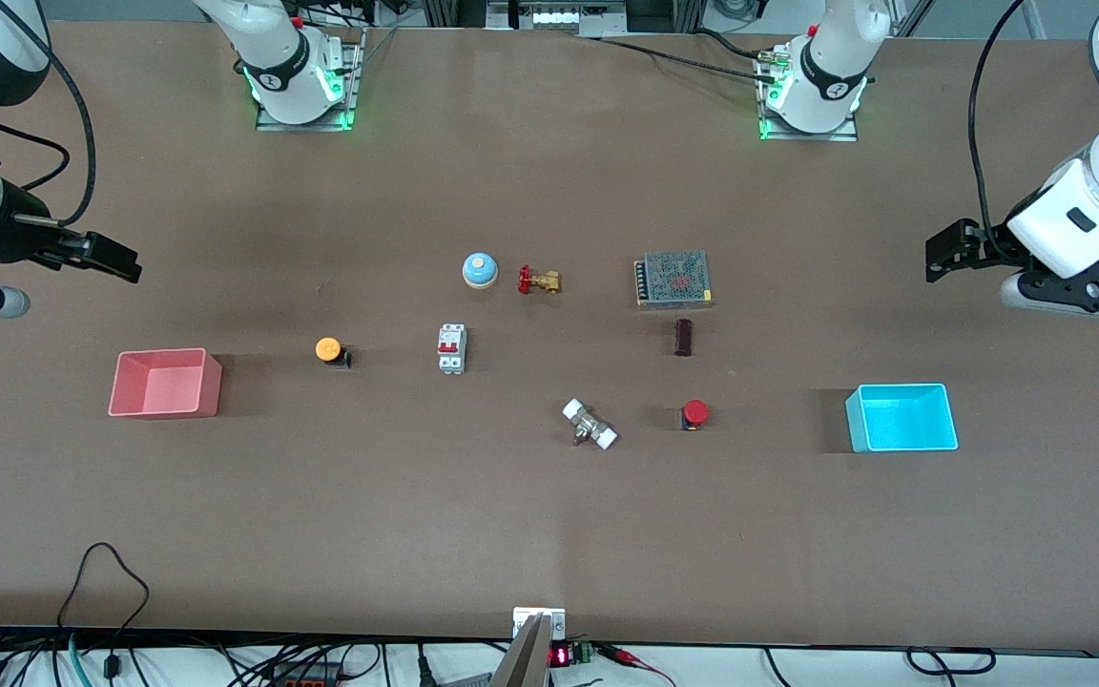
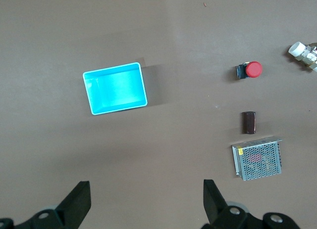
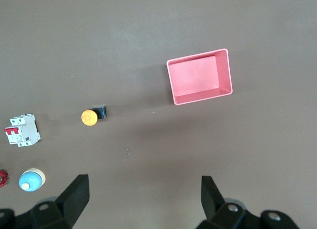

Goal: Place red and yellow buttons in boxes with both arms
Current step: 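Reach the right gripper to the yellow button while the left gripper reaches the red button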

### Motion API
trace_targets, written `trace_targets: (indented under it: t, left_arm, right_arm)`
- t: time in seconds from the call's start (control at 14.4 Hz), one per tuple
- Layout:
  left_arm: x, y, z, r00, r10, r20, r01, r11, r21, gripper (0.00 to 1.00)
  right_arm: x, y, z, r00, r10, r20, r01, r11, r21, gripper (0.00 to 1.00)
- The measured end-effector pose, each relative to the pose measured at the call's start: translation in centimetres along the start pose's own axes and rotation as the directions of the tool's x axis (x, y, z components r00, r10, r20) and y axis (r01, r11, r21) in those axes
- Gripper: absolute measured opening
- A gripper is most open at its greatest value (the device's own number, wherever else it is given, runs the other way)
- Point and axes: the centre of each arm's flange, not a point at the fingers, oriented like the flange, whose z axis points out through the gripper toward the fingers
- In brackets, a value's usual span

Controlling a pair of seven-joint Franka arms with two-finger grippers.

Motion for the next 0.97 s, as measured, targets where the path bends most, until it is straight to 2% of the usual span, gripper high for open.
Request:
trace_targets:
  t: [0.35, 0.56, 0.76, 0.97]
  left_arm:
    - [0.0, 0.0, 0.0, 1.000, 0.000, 0.001, 0.000, 1.000, 0.000, 1.00]
    - [0.1, 0.0, 0.2, 1.000, 0.000, 0.005, 0.000, 1.000, 0.000, 1.00]
    - [0.9, 0.4, 2.7, 0.998, 0.009, 0.059, -0.009, 1.000, -0.006, 1.00]
    - [2.9, 1.8, 8.4, 0.988, 0.033, 0.153, -0.028, 0.999, -0.034, 1.00]
  right_arm:
    - [0.0, 0.0, 0.2, 1.000, 0.000, 0.006, 0.000, 1.000, 0.000, 1.00]
    - [-0.1, -0.2, 1.2, 1.000, -0.003, 0.028, 0.003, 1.000, 0.000, 1.00]
    - [-0.5, -1.5, 4.1, 0.997, -0.026, 0.073, 0.026, 1.000, -0.007, 1.00]
    - [-0.7, -4.3, 8.0, 0.995, -0.073, 0.070, 0.074, 0.997, -0.002, 1.00]
